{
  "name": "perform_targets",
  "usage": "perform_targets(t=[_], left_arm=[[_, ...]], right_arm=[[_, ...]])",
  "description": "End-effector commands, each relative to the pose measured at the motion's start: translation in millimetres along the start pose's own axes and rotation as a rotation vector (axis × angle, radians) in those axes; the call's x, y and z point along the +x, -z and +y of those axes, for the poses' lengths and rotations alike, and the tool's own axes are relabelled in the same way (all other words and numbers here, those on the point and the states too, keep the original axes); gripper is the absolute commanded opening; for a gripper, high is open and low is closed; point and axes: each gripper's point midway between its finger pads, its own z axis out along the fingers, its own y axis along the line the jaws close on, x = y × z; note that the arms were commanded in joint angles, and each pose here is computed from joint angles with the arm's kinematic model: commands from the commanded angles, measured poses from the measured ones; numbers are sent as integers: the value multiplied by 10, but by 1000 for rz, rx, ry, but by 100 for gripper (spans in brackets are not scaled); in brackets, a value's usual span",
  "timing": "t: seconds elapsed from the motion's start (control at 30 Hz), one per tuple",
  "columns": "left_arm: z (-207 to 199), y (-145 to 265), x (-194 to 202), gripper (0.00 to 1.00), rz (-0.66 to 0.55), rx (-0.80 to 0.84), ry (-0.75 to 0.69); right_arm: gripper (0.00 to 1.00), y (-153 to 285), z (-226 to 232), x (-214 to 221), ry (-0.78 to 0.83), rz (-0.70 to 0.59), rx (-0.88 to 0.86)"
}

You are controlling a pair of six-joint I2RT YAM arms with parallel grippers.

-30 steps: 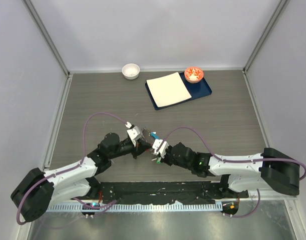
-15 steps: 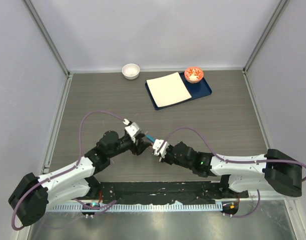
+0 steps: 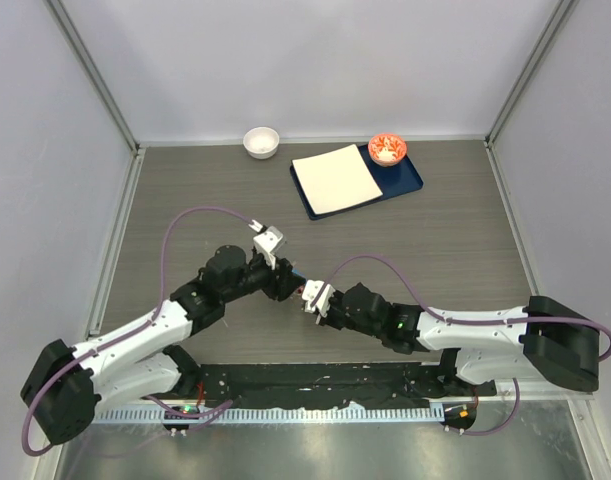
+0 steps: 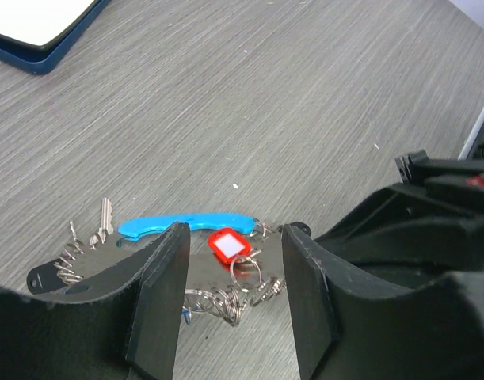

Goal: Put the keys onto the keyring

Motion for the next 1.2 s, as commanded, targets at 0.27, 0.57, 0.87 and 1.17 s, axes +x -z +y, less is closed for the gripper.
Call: perform_targets(t=[0.27,0.57,0.87,1.17], left_arm=[[11,-43,118,46,230,-51,98],[-44,-161,211,41,328,-28,181],[-172,-178,243,35,375,41,236],[-181,-154,240,27,384,41,238]], right_arm=[[1,-29,108,133,1,49,-45],[1,-3,104,135,1,40,-43],[1,-1,102,159,9,46,-39],[1,-6,100,174,11,50,-37]])
